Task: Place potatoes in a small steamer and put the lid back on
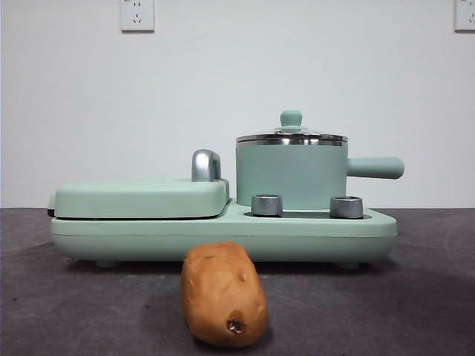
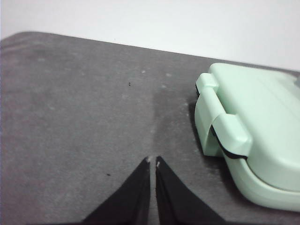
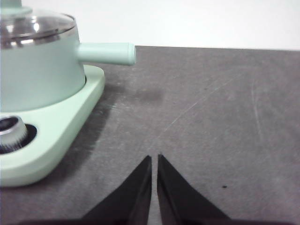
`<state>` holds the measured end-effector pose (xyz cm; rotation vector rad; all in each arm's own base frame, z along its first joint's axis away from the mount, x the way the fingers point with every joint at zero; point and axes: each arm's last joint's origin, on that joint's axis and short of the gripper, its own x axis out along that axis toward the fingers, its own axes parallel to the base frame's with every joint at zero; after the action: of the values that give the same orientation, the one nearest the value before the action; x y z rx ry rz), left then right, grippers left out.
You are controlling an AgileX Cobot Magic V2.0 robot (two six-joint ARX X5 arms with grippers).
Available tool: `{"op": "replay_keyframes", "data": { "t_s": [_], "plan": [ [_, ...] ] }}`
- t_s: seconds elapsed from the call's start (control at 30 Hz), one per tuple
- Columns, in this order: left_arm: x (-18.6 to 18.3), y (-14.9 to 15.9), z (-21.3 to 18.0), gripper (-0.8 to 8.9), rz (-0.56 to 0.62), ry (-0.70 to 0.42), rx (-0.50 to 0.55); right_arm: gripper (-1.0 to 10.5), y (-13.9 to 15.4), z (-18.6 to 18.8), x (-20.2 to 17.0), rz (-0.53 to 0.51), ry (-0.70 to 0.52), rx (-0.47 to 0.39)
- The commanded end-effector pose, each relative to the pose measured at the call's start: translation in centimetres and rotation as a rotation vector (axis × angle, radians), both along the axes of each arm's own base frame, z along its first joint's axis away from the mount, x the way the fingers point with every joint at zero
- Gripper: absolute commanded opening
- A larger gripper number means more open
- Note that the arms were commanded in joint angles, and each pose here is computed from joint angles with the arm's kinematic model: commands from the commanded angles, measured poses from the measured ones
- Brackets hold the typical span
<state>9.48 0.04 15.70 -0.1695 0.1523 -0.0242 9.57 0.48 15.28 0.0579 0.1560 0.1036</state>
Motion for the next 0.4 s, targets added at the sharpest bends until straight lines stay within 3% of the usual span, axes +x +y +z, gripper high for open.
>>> {"op": "replay_keyframes", "data": {
  "t_s": [0.03,0.23,0.4],
  "plan": [
    [0.1,0.0,-0.6,0.14,0.015,0.015,-0.106,0.1,0.0,0.0,0.0,-0.018,0.010,0.127],
    [-0.1,-0.1,0.9,0.14,0.005,-0.007,-0.241,0.1,0.1,1.0,-0.2,-0.017,0.022,0.279],
    [-0.1,-0.3,3.8,0.15,-0.048,-0.013,-0.324,0.1,0.0,4.1,-0.8,-0.026,0.015,0.336]
  ]
}}
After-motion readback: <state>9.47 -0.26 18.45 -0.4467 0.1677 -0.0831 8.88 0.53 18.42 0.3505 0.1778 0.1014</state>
